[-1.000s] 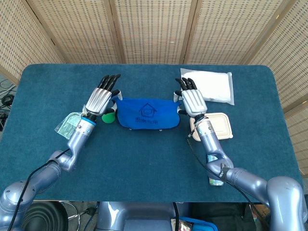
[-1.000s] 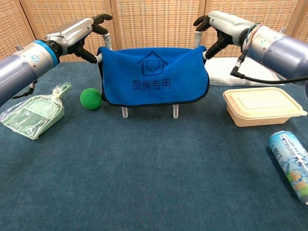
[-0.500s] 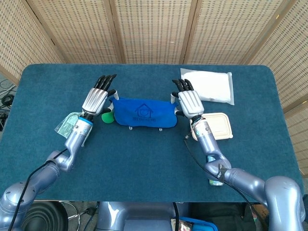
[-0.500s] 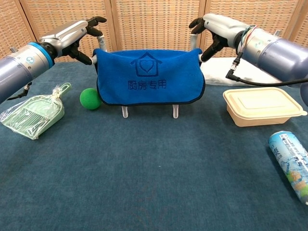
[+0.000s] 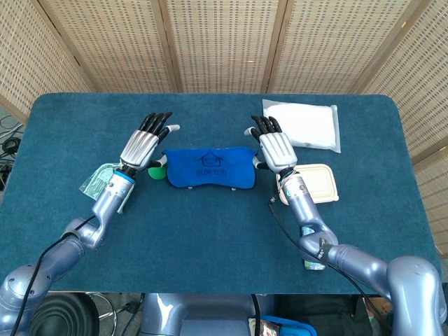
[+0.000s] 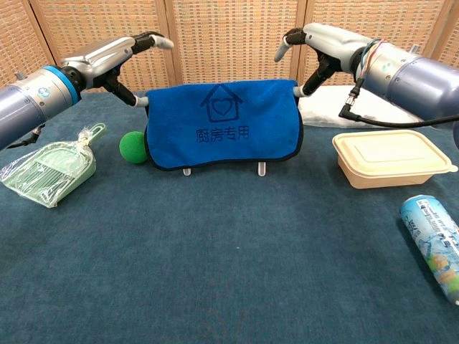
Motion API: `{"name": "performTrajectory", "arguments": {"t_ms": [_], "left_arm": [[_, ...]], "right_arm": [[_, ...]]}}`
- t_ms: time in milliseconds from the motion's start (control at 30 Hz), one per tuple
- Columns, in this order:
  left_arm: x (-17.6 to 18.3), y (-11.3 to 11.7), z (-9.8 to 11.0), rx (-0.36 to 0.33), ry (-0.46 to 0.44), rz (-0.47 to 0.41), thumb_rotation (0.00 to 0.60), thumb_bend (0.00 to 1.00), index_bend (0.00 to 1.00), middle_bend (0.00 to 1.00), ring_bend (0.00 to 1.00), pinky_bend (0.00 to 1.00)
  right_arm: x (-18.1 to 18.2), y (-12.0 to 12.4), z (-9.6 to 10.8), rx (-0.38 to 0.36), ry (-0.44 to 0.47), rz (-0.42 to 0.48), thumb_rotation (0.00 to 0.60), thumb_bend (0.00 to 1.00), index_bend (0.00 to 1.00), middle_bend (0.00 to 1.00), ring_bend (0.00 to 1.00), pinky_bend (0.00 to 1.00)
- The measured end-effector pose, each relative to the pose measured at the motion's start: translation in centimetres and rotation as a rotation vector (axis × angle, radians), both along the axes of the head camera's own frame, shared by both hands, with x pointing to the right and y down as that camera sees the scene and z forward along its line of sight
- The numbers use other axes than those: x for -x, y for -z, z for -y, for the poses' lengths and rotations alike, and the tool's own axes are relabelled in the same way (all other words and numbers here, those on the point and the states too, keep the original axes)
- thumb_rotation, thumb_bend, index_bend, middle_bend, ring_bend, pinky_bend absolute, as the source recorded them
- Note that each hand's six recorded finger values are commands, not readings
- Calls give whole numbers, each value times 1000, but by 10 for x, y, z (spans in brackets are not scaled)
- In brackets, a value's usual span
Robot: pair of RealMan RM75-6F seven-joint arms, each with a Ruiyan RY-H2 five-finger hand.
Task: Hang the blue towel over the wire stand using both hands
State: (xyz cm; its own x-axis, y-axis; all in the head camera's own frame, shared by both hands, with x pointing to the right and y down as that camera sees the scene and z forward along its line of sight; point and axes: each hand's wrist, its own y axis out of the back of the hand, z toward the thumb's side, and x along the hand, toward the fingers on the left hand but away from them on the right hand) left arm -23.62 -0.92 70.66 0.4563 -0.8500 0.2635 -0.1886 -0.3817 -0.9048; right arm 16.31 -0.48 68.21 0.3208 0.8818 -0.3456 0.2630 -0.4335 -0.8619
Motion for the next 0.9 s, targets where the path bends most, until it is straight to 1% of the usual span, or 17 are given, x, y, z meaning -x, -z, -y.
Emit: {"name": "performTrajectory", "arguments": {"t_ms": [67, 167, 200, 267, 367, 533, 600, 767, 900], "left_arm": [[1, 1, 0, -5, 0, -1, 600, 170, 0, 0, 0, 0], [4, 3, 1, -9, 10, -6, 600, 72, 0, 0, 0, 0], [6, 4, 2, -13, 15, -8, 600, 54, 0, 0, 0, 0], [12, 5, 2, -20, 23, -2, 600, 12, 0, 0, 0, 0], [19, 5, 3, -22, 31, 20, 600, 0, 0, 0, 0, 0], [34, 9, 1, -20, 47, 24, 600, 0, 0, 0, 0, 0], [40, 12, 0, -23, 49, 22, 600, 0, 0, 0, 0, 0], [60, 29, -3, -43, 55, 14, 600, 0, 0, 0, 0, 0], [78, 45, -10, -45, 68, 7, 600, 0, 0, 0, 0, 0]], "right_arm": [[-1, 1, 0, -5, 0, -3, 600, 255, 232, 37, 0, 0], [-5, 3, 0, -12, -2, -13, 600, 212, 228, 31, 0, 0], [-7, 4, 0, -15, -4, -18, 600, 196, 227, 28, 0, 0], [-11, 5, -1, -17, -5, -27, 600, 132, 204, 11, 0, 0], [-19, 7, -2, -21, -5, -54, 600, 53, 178, 0, 0, 0], [-36, 15, -5, -41, -13, -83, 600, 5, 167, 0, 0, 0], [-41, 19, -8, -54, -10, -90, 600, 0, 167, 0, 0, 0], [-65, 37, -17, -105, -3, -115, 600, 0, 167, 0, 0, 0], [-91, 54, -32, -129, -24, -115, 600, 0, 167, 0, 0, 0]]}}
